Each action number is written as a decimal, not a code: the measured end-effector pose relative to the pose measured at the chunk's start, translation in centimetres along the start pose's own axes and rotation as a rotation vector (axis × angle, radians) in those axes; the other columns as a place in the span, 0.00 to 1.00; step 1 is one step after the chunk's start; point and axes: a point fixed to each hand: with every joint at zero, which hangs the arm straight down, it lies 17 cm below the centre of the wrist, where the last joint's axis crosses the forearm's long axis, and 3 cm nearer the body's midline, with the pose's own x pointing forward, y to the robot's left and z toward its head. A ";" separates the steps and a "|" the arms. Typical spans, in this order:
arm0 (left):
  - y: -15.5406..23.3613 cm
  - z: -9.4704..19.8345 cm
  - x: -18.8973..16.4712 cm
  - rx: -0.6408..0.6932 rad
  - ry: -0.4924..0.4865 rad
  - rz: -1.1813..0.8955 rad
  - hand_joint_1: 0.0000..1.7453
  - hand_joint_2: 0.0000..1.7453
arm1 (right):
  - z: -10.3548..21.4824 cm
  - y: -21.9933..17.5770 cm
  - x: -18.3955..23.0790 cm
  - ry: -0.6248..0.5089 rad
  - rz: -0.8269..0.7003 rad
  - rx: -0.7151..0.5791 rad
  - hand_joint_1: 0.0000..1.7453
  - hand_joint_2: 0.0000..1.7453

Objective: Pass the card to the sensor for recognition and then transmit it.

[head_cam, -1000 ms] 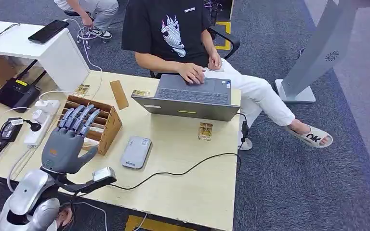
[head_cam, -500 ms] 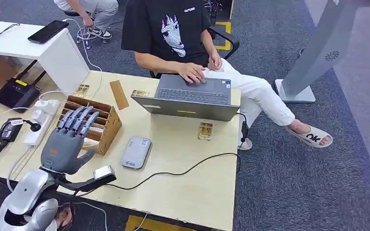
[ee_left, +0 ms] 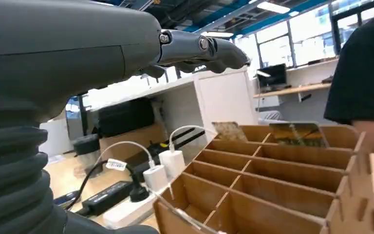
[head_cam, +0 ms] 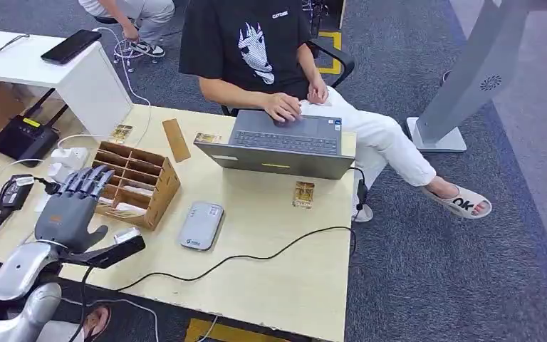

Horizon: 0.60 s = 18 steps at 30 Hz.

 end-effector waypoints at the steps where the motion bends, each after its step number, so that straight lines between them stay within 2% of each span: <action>1: -1.0 0.2 -2.0 -0.041 0.035 -0.014 0.00 1.00 | 0.0 0.0 -0.1 0.004 0.005 -0.001 0.00 1.00; 3: -2.7 0.4 -4.2 -0.093 0.079 -0.026 0.00 1.00 | 0.0 -0.1 -0.1 0.005 0.007 -0.002 0.00 1.00; 18: -4.6 0.8 -5.1 -0.136 0.113 -0.022 0.00 1.00 | 0.0 -0.1 0.0 0.003 0.016 -0.003 0.00 1.00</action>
